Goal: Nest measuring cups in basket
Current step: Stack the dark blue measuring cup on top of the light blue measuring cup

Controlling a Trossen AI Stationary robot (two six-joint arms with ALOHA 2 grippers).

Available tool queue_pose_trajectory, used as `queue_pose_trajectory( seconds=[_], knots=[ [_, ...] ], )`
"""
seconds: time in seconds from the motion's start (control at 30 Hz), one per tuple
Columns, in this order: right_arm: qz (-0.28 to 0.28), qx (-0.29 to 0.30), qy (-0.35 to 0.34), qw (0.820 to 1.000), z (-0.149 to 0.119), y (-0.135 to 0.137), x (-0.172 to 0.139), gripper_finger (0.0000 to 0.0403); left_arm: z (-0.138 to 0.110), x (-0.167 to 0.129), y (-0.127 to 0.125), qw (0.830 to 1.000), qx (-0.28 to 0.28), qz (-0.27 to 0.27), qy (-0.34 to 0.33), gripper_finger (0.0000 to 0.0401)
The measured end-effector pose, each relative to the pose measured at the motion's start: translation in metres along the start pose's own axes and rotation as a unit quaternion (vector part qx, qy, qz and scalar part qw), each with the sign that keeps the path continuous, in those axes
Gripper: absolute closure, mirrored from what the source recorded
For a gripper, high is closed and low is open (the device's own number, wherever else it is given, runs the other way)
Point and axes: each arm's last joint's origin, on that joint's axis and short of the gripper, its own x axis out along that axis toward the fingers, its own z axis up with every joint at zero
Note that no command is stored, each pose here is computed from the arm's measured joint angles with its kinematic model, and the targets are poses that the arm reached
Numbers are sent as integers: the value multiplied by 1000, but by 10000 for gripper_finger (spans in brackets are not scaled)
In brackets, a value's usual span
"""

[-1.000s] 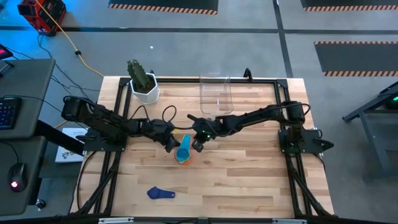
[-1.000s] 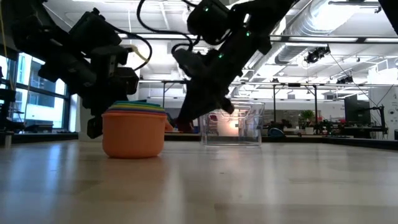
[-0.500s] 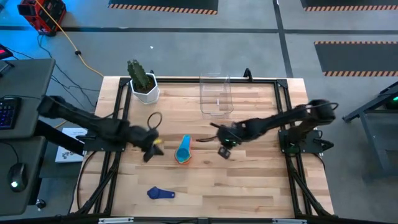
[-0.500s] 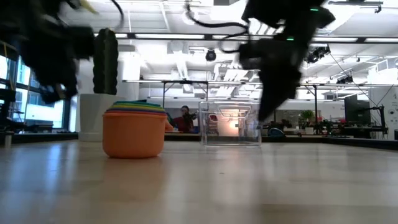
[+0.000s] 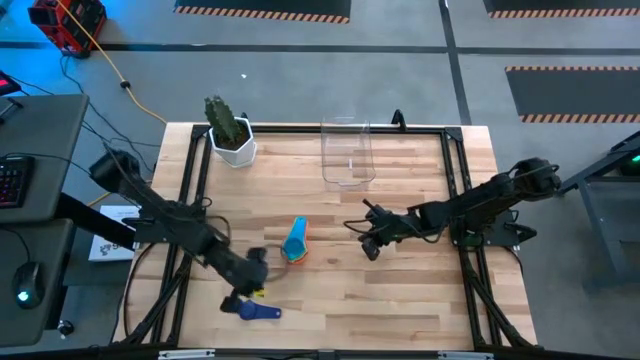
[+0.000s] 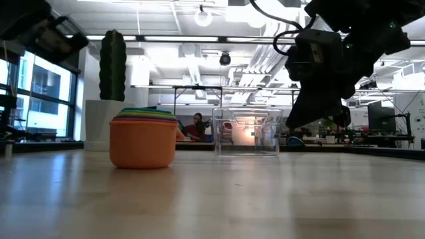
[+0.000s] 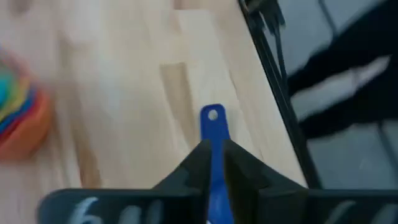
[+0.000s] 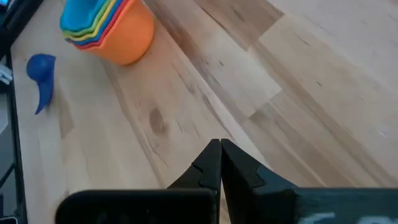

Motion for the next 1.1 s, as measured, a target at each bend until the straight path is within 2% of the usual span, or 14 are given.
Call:
queue_pose_trajectory(
  seconds=[0.2, 0.3, 0.4, 0.53, 0.73, 1.1],
  knots=[
    [16, -30, 12, 999, 0, 2, 0, 403, 27, 28, -13, 993, 108, -17, 38, 281],
    [20, -41, 22, 999, -1, 2, 0, 403, 31, 44, -14, 989, 144, -18, 42, 240],
    [22, -49, 28, 998, -1, 2, 0, 403, 32, 61, -9, 985, 157, -33, 61, 213],
    [24, -51, 32, 998, -2, 2, 0, 403, 26, 82, 0, 983, 139, -76, 96, 204],
    [19, -49, 24, 998, -1, 2, 0, 403, 20, 103, 9, 983, 146, -44, 107, 210],
    [22, -46, 14, 999, 0, 3, 0, 403, 14, 115, 12, 973, 186, -66, 117, 216]
  ],
)
